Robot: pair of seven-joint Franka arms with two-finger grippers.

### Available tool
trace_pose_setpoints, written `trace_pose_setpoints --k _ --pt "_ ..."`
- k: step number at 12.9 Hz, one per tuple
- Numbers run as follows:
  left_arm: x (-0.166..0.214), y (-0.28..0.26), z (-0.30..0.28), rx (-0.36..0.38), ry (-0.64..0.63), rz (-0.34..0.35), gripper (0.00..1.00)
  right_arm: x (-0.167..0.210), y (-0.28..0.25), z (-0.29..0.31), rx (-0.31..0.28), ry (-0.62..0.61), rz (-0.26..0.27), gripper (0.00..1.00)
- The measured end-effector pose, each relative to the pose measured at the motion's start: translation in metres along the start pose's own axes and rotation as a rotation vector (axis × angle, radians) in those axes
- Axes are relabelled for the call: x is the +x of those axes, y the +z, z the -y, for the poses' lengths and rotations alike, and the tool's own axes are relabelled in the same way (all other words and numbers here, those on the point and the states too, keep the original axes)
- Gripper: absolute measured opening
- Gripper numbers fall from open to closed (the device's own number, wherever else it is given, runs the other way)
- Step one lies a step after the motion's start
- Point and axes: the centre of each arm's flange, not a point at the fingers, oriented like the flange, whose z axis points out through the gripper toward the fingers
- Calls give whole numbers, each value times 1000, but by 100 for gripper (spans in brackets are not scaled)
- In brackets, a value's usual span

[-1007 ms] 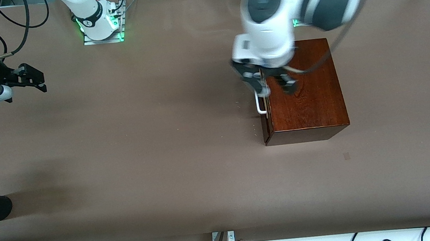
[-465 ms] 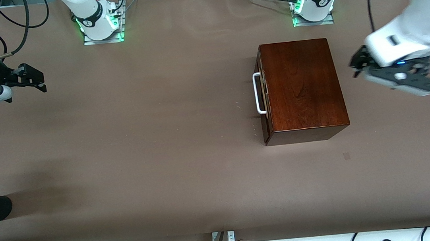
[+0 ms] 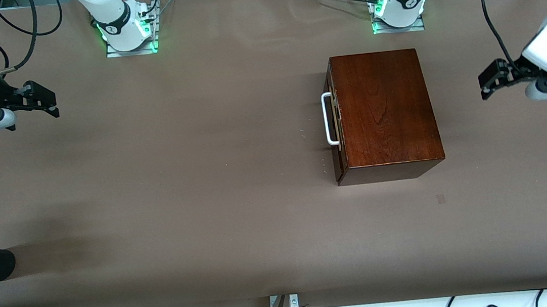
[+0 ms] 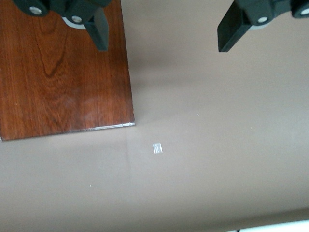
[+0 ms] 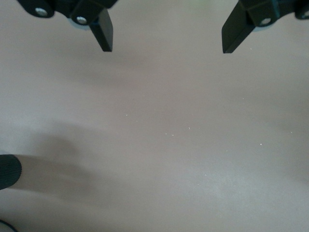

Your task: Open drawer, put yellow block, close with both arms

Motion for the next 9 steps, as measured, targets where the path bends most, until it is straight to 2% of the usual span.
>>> trace_pose_setpoints --k 3,9 --pt "-13 6 1 -57 -29 16 100 0 0 0 0 0 0 100" --pt "-14 13 7 -60 -40 19 100 0 0 0 0 0 0 100"
